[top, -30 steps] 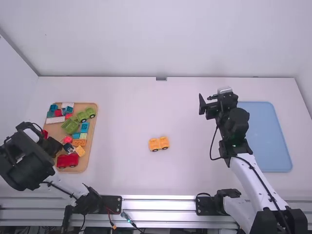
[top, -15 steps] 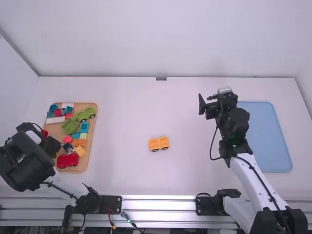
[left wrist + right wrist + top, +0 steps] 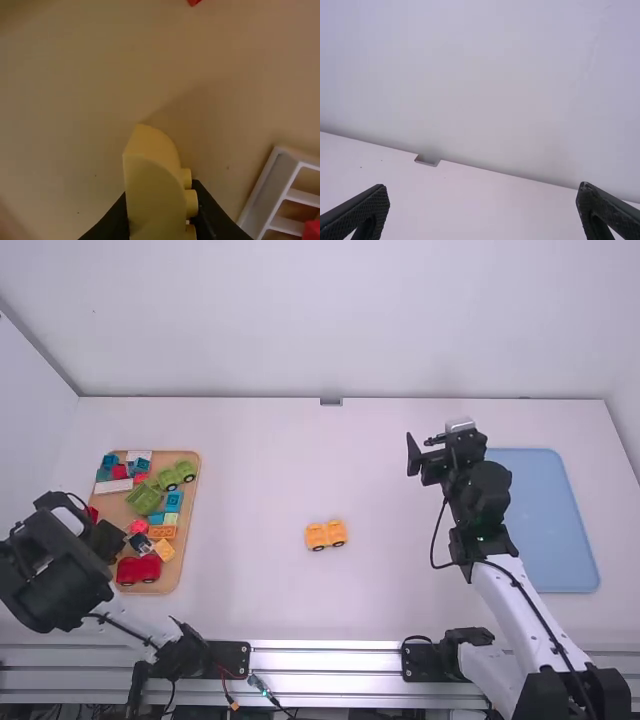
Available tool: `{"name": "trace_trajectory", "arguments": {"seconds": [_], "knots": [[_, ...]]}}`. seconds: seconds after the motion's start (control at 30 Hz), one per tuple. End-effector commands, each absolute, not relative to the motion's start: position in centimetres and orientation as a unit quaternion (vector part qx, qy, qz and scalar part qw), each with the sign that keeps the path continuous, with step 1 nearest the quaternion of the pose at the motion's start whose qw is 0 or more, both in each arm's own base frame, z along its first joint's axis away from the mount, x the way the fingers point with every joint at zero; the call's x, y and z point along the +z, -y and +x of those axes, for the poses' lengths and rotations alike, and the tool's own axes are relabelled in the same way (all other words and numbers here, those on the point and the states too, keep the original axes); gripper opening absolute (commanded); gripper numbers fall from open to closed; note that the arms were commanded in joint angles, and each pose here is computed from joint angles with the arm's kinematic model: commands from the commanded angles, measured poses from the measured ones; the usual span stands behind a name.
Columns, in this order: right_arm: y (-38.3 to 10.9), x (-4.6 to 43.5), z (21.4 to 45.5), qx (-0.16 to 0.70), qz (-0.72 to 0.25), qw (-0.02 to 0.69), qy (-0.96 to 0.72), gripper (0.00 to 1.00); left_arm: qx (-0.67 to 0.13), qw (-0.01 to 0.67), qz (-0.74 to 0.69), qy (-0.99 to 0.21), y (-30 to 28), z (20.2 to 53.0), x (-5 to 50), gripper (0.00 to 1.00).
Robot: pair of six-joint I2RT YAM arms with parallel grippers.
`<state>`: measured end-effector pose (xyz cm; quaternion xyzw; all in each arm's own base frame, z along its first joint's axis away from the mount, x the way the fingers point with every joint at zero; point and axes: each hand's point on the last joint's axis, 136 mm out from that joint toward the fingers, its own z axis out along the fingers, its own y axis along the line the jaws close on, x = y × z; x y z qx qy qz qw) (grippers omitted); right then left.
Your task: Assemble lego blocks to make yellow taxi
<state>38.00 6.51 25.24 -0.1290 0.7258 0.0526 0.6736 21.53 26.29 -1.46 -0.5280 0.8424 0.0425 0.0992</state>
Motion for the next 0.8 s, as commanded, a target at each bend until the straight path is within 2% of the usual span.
{"name": "trace_trajectory", "arguments": {"seconds": [0.0,0.07,0.27,0.37,0.47,0.6,0.67,0.77], "knots": [[-6.6,27.2,38.1,0.053,-0.129,0.689,-0.711,0.99,0.041,0.094,-0.524,-0.846,-26.0,21.5,-1.7,0.23],[-6.8,27.2,38.0,0.057,-0.132,0.689,-0.711,0.99,0.04,0.097,-0.523,-0.846,-26.2,21.8,-1.3,0.17],[-8.3,27.4,37.6,0.122,-0.131,0.684,-0.707,0.99,0.047,0.126,-0.521,-0.843,-27.0,22.6,1.8,0.1],[-8.4,27.3,38.0,0.149,-0.104,0.682,-0.709,0.99,0.04,0.175,-0.501,-0.847,-26.6,24.3,4.7,0.06],[-8.5,27.0,38.8,0.177,-0.075,0.679,-0.709,0.99,0.033,0.24,-0.441,-0.864,-25.1,26.7,8.7,0.07],[-9.1,26.1,40.8,0.23,-0.032,0.651,-0.723,0.99,0.023,0.32,-0.346,-0.881,-21.6,30.1,13.9,0.07],[-11.5,25.6,42.0,0.291,-0.059,0.617,-0.728,0.99,0.007,0.388,-0.229,-0.893,-16.8,33.4,17.6,0.07],[-14.8,25.4,42.6,0.349,-0.108,0.583,-0.726,0.99,-0.007,0.443,-0.124,-0.888,-11.4,35.8,20.2,0.03]]}}
